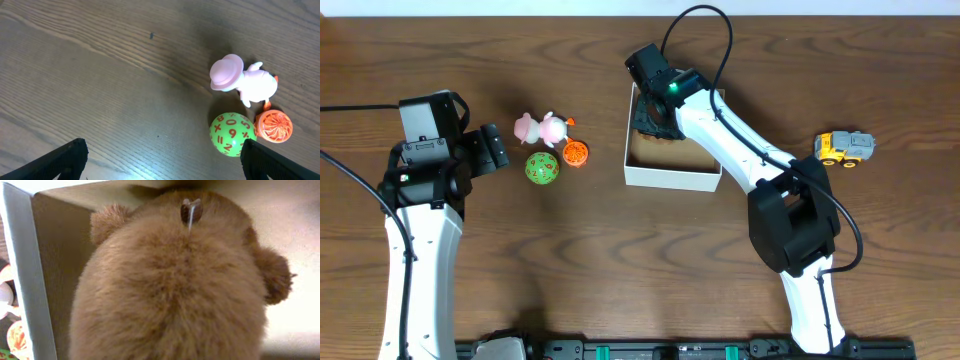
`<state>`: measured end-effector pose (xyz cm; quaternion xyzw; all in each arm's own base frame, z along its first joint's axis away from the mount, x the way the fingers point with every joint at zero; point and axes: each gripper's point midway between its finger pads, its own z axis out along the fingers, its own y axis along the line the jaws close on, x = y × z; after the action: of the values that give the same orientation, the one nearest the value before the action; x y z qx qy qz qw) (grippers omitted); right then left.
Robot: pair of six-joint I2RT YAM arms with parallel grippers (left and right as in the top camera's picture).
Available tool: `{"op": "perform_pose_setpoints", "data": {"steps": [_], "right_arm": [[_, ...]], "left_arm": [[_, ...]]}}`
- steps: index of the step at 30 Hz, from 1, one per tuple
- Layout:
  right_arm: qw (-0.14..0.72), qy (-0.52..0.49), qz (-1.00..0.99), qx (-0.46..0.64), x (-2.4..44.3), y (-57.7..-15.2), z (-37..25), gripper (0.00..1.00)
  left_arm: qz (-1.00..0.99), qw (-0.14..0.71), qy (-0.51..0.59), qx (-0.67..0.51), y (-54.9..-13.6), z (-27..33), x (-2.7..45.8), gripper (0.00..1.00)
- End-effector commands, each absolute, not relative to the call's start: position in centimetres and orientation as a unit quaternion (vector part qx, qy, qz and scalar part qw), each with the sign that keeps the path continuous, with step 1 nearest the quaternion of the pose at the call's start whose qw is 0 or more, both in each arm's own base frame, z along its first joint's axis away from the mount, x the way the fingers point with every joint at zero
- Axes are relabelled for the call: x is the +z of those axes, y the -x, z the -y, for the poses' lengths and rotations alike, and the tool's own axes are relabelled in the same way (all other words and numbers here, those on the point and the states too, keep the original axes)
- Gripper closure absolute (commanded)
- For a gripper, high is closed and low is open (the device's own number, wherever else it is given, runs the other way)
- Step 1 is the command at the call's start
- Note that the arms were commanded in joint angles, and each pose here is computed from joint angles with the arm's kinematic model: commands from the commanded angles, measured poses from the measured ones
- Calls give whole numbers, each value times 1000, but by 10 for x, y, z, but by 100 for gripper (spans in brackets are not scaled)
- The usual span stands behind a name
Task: Pack container
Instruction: 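Carry the bear left and lower it into the white box, then release the bear and move the right gripper to the toy truck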
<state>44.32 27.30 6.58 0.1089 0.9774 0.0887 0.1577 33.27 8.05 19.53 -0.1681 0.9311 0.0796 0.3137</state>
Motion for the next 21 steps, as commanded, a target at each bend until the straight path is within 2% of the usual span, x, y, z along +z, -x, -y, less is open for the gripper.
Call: {"op": "perform_pose_setpoints", "data": {"steps": [1,5,12,15,21], "right_arm": [[162,-77,-981,77,62,-443,-274,56],[163,-54,-982,74,62,-443,-274,44],[170,-27,-982,73,70,-443,-274,34],[178,-20,-981,77,81,-444,-274,21],[213,-10,-972,94,123,-443,-272,9]], "left_arm": [[-928,321,168,81,-335,-82,203,2],[-928,321,168,81,-335,-82,203,2],[-928,321,168,81,-335,-82,203,2],[-928,321,168,81,-335,-82,203,2],[-928,321,168,81,-335,-82,203,2]]}}
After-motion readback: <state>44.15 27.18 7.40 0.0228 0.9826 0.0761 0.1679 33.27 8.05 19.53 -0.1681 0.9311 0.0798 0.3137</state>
